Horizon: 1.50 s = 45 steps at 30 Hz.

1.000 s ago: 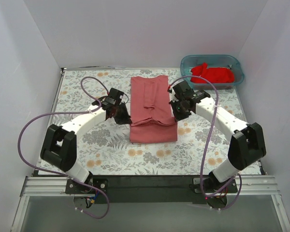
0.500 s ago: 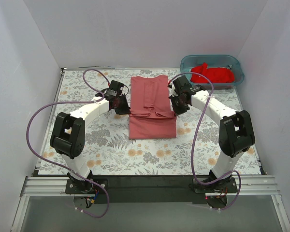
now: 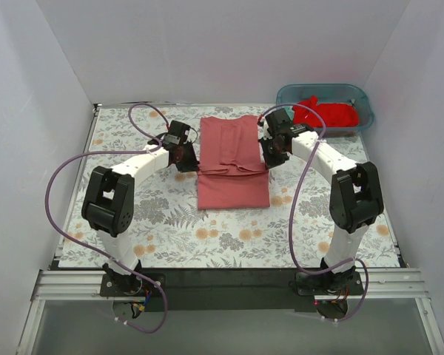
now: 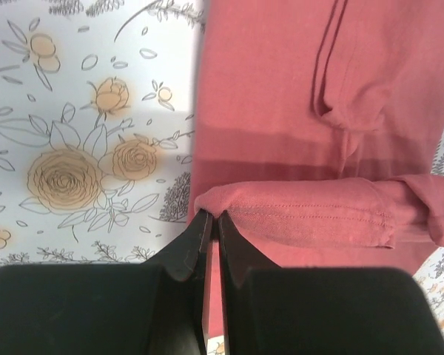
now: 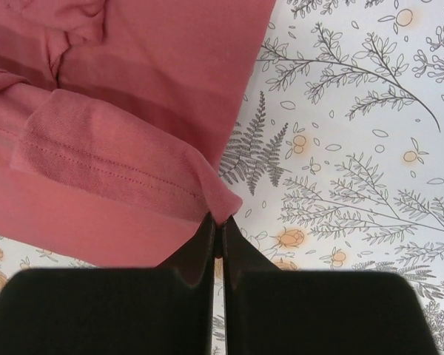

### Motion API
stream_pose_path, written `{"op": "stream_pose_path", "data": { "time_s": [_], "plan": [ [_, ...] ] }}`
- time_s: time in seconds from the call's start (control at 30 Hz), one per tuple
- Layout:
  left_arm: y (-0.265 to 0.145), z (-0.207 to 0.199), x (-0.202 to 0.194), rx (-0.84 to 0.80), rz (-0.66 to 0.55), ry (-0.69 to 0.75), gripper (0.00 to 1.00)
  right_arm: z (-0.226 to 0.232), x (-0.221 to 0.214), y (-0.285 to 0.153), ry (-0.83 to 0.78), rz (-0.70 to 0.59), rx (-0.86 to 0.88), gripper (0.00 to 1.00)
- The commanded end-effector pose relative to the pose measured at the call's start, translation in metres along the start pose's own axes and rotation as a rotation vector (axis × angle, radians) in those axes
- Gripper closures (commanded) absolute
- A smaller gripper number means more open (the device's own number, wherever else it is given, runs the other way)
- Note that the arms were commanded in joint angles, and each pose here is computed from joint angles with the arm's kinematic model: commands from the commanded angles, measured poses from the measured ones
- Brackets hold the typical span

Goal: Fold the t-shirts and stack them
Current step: Fold the tshirt

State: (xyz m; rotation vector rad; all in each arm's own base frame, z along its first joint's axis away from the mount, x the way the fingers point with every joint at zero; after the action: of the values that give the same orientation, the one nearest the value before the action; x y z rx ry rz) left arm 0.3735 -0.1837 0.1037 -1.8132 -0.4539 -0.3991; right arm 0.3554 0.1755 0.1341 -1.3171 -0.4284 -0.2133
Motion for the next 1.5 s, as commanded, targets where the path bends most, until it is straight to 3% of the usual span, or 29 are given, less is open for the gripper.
{"op": "stream_pose_path", "data": {
  "time_s": [0.0, 0.37, 0.43, 0.5, 0.6, 0.63, 0.73, 0.8, 0.93, 1.03, 1.1, 1.27, 1.47],
  "plan": [
    [-0.001, 0.002, 0.024, 0.019, -0.077, 0.023, 1.0, -0.002, 0.019, 0.001, 0.002, -0.043, -0.001, 0.99],
    [0.039, 0.008, 0.016, 0.036, -0.024, 0.039, 1.0, -0.009, 0.016, 0.041, 0.026, -0.02, -0.012, 0.99],
    [0.043, 0.01, 0.015, 0.042, -0.022, 0.041, 0.95, -0.01, 0.015, 0.046, 0.029, -0.015, -0.018, 0.94],
    [0.04, 0.008, 0.018, 0.039, -0.037, 0.04, 0.85, -0.01, 0.016, 0.045, 0.033, -0.023, -0.018, 0.78],
    [0.026, 0.01, 0.028, 0.067, -0.089, 0.038, 0.7, -0.005, 0.023, 0.032, 0.035, -0.061, 0.002, 0.7],
    [0.021, 0.01, 0.032, 0.069, -0.108, 0.034, 0.57, -0.004, 0.024, 0.027, 0.038, -0.073, 0.006, 0.67],
    [-0.004, 0.004, 0.038, 0.063, -0.161, 0.031, 0.4, 0.006, 0.028, 0.004, 0.026, -0.133, 0.032, 0.55],
    [-0.025, -0.007, 0.04, 0.051, -0.209, 0.038, 0.37, 0.014, 0.031, -0.011, 0.017, -0.188, 0.058, 0.52],
    [-0.045, -0.029, 0.01, 0.045, -0.227, 0.079, 0.42, 0.036, 0.016, -0.017, 0.002, -0.211, 0.164, 0.54],
    [-0.044, -0.05, -0.029, -0.008, -0.162, 0.139, 0.66, 0.051, -0.003, -0.009, -0.003, -0.197, 0.242, 0.65],
    [-0.037, -0.06, -0.053, -0.032, -0.106, 0.154, 0.75, 0.06, -0.017, 0.002, 0.005, -0.148, 0.296, 0.76],
    [-0.011, -0.055, -0.101, -0.036, 0.062, 0.187, 0.8, 0.068, -0.026, 0.026, 0.017, -0.11, 0.33, 0.89],
    [-0.007, -0.036, -0.129, 0.058, 0.191, 0.203, 0.82, 0.065, -0.026, 0.051, 0.03, -0.098, 0.313, 0.9]
  ]
}}
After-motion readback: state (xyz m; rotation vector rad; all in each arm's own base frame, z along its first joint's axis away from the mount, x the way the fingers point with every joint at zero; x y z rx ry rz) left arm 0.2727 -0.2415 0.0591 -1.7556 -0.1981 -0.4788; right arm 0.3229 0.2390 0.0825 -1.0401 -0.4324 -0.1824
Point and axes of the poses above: each gripper's point midway between its finger pads, its own y axis out along the fingers, its own z axis along the line the jaws close on, x = y × z, the point moved 4 cm from there along -y, back along the fingers, and after that the axes turned 11 degrees about y, right-handed, at the moved point
